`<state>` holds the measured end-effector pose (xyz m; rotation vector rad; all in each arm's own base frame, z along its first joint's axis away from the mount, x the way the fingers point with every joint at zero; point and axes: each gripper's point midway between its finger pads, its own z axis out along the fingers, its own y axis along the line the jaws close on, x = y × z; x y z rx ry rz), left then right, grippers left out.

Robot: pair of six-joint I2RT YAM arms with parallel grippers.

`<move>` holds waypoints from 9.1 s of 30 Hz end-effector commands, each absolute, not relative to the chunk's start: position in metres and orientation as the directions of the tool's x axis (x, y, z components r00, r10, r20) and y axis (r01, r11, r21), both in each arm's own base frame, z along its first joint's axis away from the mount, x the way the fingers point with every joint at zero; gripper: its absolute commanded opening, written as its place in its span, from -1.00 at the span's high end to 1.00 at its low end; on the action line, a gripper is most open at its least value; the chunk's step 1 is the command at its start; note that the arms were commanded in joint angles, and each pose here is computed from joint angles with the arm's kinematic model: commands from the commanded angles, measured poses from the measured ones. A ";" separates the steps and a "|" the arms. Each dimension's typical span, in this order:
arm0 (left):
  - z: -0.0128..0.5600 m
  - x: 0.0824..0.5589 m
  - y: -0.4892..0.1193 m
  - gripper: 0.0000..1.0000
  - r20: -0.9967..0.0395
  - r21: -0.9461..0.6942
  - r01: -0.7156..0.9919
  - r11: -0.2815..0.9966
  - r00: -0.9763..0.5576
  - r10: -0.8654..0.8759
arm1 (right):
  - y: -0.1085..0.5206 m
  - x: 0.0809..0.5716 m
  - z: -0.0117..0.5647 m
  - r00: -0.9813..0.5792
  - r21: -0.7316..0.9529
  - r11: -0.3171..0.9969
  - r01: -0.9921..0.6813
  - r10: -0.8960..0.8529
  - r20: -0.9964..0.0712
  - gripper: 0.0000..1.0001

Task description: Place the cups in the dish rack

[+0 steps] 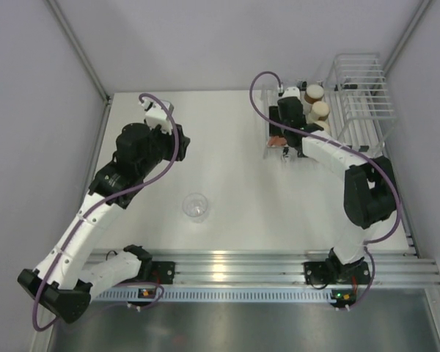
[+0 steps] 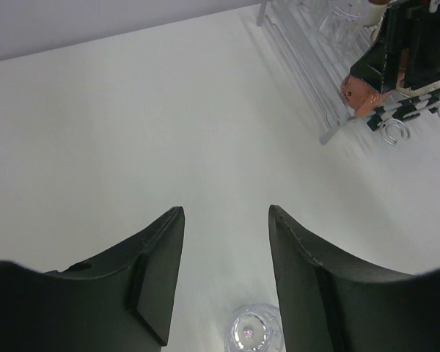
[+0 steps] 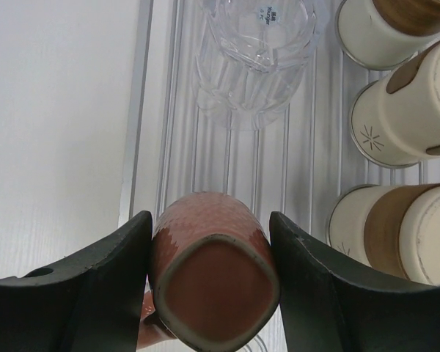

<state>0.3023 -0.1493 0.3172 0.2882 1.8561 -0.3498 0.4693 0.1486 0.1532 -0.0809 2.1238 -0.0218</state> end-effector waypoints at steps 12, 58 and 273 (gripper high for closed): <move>0.337 0.301 -0.136 -0.12 -0.972 -0.052 0.336 0.940 -0.233 0.030 | 0.149 0.525 0.196 -0.391 -0.063 0.998 0.030 -0.046 -0.919 1.00; 0.335 0.299 -0.136 -0.22 -0.972 -0.052 0.342 0.938 -0.235 0.032 | 0.142 0.525 0.159 -0.450 -0.065 0.997 0.047 -0.037 -0.892 -0.51; 0.311 0.253 -0.322 -0.76 -0.926 -0.377 0.794 0.476 -0.312 -0.213 | 0.162 0.305 0.409 0.013 0.416 0.686 -0.597 0.527 -0.850 1.00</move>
